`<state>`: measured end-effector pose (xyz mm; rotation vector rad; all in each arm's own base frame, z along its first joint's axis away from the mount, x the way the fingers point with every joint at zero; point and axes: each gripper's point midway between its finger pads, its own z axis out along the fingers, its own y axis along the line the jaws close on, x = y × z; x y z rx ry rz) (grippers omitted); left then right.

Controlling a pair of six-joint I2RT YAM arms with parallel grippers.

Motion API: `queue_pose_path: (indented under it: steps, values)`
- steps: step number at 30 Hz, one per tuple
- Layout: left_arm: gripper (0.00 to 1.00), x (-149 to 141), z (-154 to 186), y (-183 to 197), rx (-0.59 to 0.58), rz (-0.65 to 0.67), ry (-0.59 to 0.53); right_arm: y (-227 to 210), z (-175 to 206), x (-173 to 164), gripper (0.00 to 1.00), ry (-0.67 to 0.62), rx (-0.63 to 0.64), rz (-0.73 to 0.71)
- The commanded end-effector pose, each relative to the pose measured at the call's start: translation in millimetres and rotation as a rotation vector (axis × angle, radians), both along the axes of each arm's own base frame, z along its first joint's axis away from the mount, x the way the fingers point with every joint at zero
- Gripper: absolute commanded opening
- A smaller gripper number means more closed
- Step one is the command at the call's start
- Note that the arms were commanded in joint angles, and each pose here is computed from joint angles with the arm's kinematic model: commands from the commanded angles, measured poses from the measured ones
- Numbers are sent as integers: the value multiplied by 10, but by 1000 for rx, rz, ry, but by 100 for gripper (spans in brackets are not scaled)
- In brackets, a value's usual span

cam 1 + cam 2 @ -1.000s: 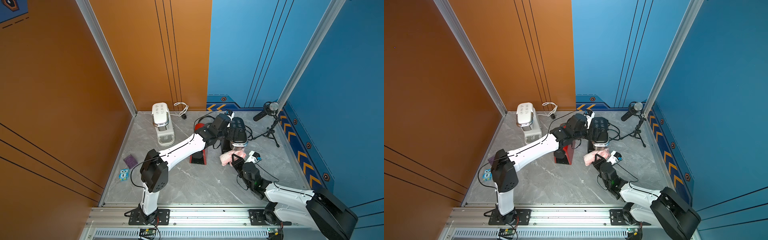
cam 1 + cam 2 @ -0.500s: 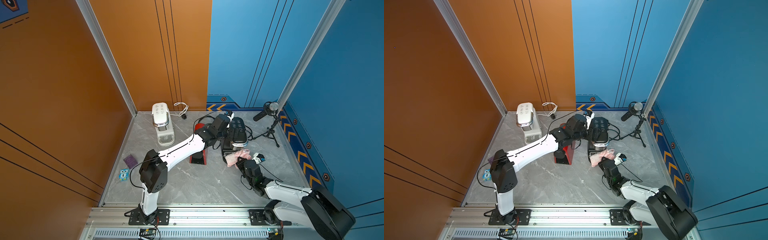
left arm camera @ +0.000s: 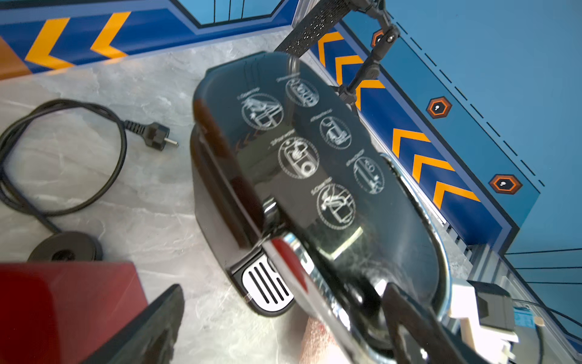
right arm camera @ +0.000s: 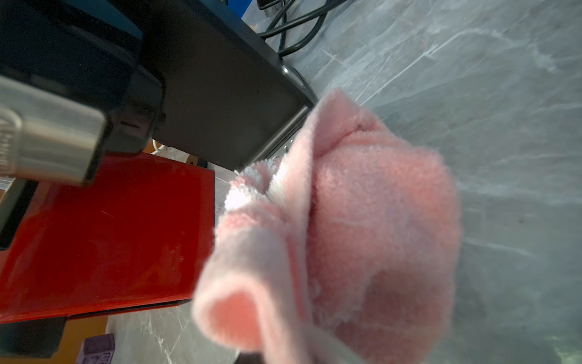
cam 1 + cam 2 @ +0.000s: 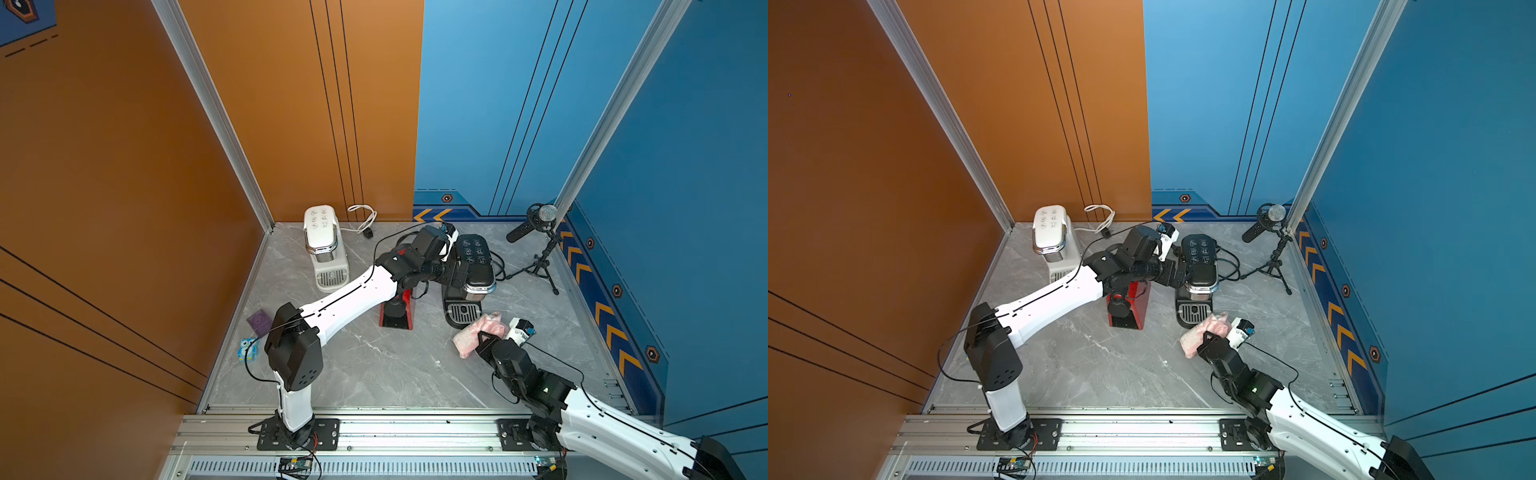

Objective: Wipe the surface of a coffee machine
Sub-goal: Wipe the dirt from the surface of the coffee machine, then move the coffee machine to the center of the board.

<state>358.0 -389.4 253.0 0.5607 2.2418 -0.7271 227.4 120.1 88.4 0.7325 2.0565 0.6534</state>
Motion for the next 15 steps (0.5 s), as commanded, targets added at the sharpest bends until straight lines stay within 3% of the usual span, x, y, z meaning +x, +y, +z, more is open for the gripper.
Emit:
queue_pose_path:
  steps: [1,5,8,12,15]
  values:
    - [99,-152,304,296,-15,-10,-3,-52,-116,-30,0,36,-50,-38]
    - [99,-243,663,687,-68,63,-50,139,-208,45,0,69,-57,-11]
    - [99,-356,710,982,-74,120,-60,138,-279,127,0,89,-99,-44]
    - [99,-458,523,1433,-40,226,-47,-66,-362,268,0,110,-184,-140]
    - [99,-483,301,1706,-31,287,6,-4,-439,467,0,132,-183,-109]
